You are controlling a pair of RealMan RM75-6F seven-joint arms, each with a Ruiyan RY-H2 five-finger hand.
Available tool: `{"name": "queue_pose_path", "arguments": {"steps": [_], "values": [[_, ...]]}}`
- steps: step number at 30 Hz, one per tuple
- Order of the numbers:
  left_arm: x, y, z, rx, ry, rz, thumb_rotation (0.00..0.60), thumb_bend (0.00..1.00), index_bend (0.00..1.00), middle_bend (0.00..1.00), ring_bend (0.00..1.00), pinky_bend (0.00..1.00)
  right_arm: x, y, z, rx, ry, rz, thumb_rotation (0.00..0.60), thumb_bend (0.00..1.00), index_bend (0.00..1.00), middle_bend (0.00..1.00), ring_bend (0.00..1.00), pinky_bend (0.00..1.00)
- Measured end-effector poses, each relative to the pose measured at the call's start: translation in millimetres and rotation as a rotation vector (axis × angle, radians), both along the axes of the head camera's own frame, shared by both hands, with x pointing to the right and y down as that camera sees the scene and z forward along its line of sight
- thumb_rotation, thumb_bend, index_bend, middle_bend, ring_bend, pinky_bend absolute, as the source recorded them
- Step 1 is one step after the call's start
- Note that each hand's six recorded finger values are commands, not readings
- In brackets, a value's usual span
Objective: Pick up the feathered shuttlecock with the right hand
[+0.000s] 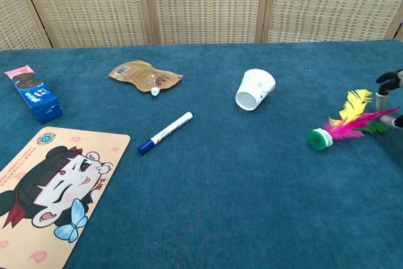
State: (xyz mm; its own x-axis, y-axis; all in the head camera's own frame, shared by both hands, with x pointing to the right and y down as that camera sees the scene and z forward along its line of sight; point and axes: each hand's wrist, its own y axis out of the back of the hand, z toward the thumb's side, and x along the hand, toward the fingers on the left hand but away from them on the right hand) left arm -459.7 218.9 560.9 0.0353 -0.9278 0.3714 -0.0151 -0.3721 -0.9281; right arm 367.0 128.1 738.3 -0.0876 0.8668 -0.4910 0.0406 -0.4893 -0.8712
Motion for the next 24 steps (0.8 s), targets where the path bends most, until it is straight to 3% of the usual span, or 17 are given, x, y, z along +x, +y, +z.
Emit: {"name": "queue_pose_path", "arguments": {"steps": [14, 24], "values": [[0.3, 0.0, -0.2, -0.001, 0.003, 0.002, 0.6, 0.15, 0.0, 0.0, 0.0, 0.0, 3.2, -2.6, 1.9, -0.011, 0.011, 0.011, 0.6, 0.43, 0.58, 0.16, 0.0, 0.05], [0.8, -0.1, -1.0, 0.002, 0.005, 0.004, 0.6, 0.15, 0.0, 0.0, 0.0, 0.0, -1.8, -8.8, -8.9, 0.022, 0.002, -0.003, 0.6, 0.43, 0.58, 0.16, 0.0, 0.05]]}}
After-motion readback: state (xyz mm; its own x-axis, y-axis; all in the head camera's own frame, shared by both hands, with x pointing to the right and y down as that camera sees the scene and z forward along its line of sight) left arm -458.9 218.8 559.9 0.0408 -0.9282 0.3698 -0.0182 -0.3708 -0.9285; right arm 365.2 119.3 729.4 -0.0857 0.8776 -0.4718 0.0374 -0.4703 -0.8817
